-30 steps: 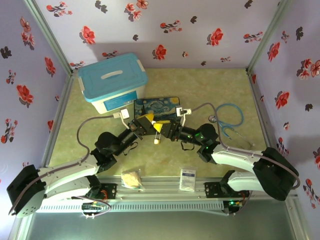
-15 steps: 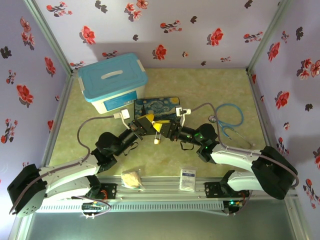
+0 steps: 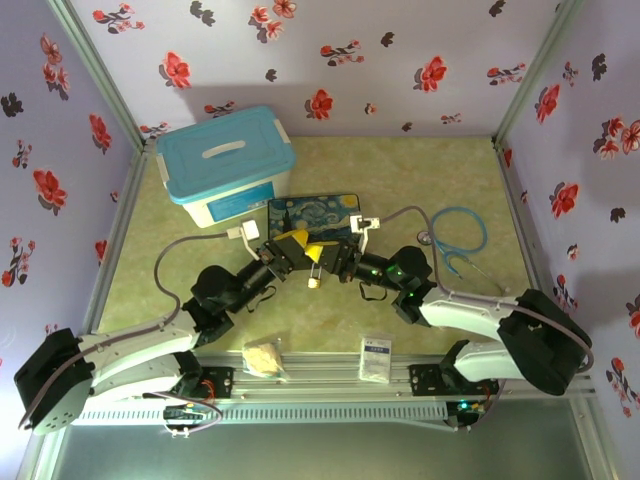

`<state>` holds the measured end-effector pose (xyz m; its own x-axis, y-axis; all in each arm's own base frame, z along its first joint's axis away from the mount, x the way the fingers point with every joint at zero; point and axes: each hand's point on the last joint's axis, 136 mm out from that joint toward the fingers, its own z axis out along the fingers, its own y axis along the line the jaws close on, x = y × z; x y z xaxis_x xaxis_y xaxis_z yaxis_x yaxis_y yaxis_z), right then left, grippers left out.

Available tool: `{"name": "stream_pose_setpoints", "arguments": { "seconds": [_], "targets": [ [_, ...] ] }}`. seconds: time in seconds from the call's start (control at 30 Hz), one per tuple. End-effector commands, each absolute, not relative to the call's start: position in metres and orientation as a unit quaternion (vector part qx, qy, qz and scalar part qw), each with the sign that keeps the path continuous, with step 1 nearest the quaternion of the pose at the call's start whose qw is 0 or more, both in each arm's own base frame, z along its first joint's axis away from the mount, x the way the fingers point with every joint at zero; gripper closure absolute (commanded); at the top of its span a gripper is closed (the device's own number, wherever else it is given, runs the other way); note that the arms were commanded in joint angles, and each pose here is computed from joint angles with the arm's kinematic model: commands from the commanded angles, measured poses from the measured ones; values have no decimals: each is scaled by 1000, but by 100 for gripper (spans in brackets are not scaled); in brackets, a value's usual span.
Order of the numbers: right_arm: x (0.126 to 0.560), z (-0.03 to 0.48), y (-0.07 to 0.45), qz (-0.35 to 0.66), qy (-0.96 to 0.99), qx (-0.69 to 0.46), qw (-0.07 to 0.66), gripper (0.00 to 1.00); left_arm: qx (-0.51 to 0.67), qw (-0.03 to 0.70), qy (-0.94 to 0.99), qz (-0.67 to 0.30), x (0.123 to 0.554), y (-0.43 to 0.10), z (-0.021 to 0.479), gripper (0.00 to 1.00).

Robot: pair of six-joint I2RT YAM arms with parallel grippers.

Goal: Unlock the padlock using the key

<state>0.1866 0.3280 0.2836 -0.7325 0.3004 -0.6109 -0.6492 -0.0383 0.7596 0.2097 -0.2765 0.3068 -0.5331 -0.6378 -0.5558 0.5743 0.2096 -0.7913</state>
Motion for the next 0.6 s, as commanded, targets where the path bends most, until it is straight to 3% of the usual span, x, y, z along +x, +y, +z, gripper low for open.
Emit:
{"name": "stream_pose_setpoints", "arguments": {
  "seconds": [0.0,0.1,0.27,0.43,0.57],
  "targets": [
    [191,275,320,676,630,-141,355,98,-39,503,626,-595,214,-263,304,45],
    [194,256,317,639,670,-140,351,99,-52,510,656,-554,219,-252,294,28],
    [201,220,304,555,747,-136,339,98,-55,483,767,-420,232,-237,254,20],
    [209,180,274,432,831,-129,325,99,14,424,839,-342,230,-253,212,19],
    [215,159,246,377,864,-98,321,99,26,390,856,-338,228,-265,180,28]
  ]
}}
